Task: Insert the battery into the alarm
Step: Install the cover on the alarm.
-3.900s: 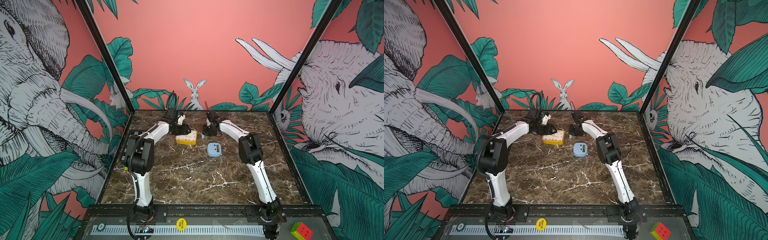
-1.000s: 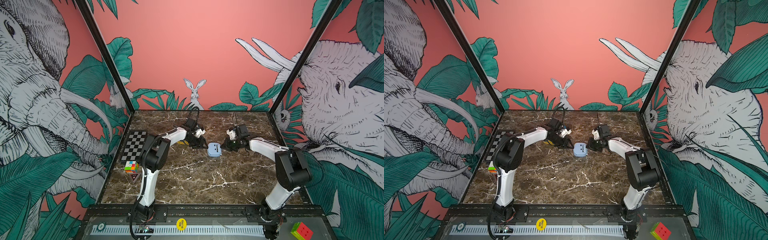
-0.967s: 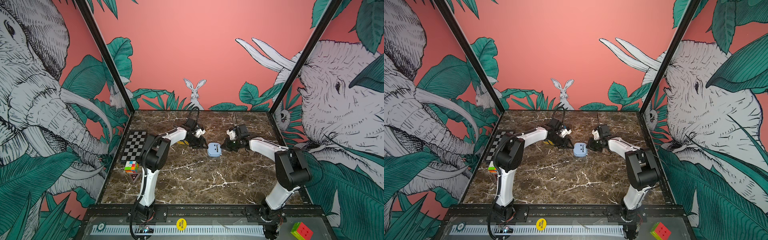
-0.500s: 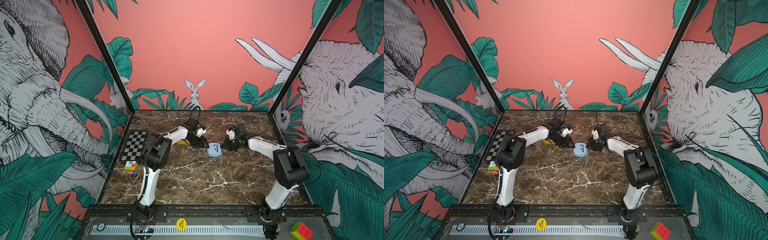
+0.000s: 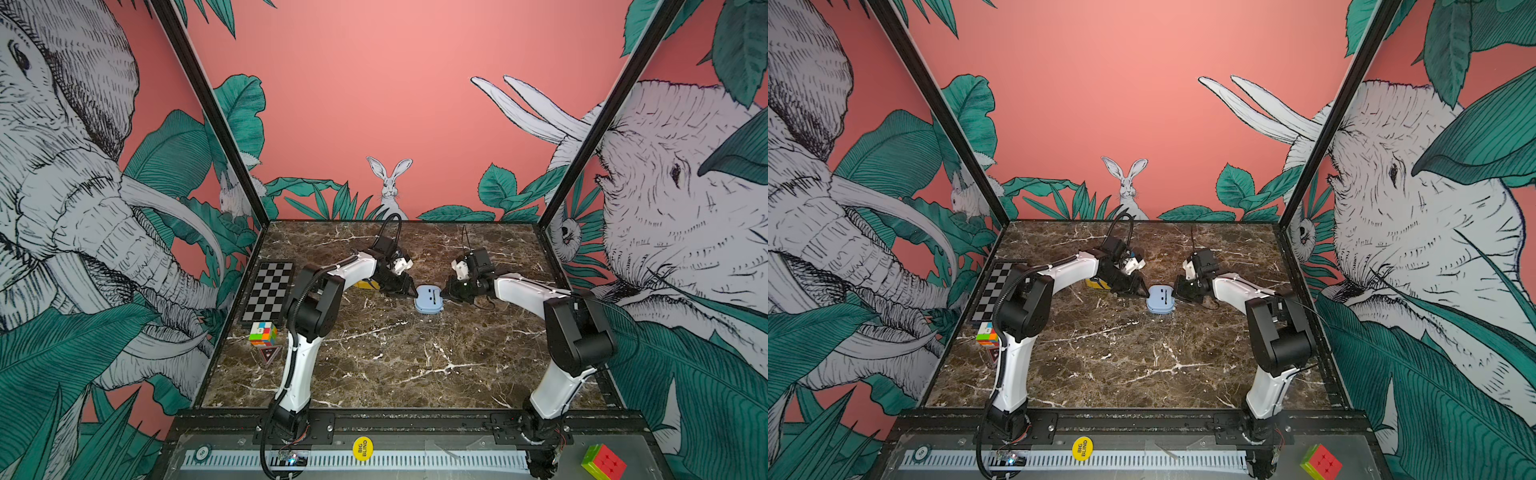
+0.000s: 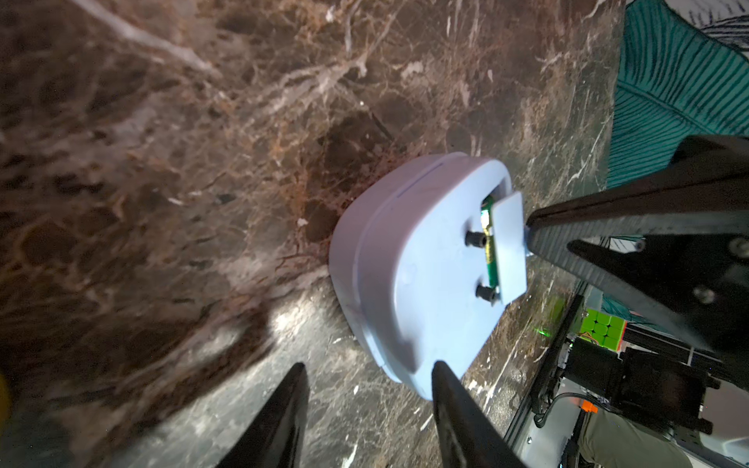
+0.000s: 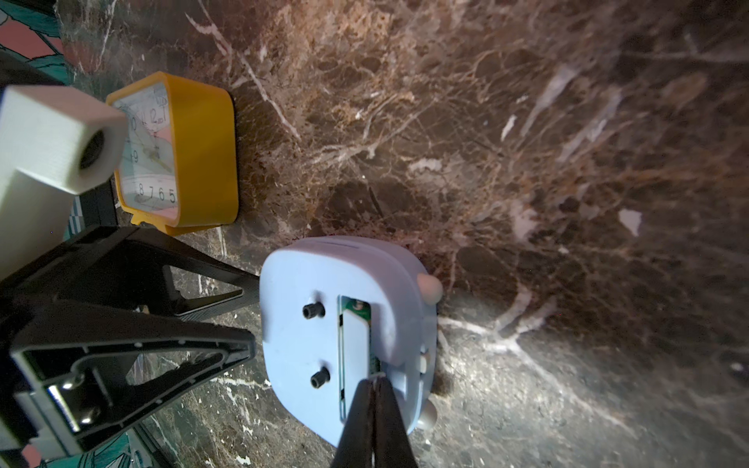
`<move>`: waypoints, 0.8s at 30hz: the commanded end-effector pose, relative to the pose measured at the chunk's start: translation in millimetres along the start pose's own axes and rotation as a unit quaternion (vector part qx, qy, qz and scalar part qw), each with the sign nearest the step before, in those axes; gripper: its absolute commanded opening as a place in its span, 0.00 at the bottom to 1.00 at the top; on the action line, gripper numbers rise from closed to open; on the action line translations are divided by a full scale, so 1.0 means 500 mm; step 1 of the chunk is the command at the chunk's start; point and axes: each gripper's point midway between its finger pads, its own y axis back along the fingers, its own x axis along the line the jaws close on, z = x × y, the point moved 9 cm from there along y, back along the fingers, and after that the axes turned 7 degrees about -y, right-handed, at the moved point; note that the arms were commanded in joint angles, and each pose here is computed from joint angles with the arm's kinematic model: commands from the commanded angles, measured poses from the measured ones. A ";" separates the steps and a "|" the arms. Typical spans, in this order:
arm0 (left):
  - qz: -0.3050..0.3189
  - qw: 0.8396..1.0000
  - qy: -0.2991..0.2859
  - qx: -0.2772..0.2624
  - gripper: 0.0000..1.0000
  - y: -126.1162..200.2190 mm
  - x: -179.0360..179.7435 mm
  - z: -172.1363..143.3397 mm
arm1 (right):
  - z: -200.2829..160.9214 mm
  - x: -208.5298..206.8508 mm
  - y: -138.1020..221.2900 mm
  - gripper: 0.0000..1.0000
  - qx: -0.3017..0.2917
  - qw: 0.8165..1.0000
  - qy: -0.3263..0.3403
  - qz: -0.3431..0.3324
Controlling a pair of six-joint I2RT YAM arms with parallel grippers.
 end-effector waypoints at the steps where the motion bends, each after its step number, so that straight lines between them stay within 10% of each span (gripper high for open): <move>1: -0.006 1.000 -0.013 0.002 0.51 0.009 -0.014 0.006 | 0.011 0.012 -0.002 0.00 -0.018 1.000 0.006 0.001; 24: -0.014 1.000 -0.013 0.010 0.51 0.015 -0.022 0.003 | 0.007 0.017 -0.007 0.00 -0.026 0.999 0.009 -0.016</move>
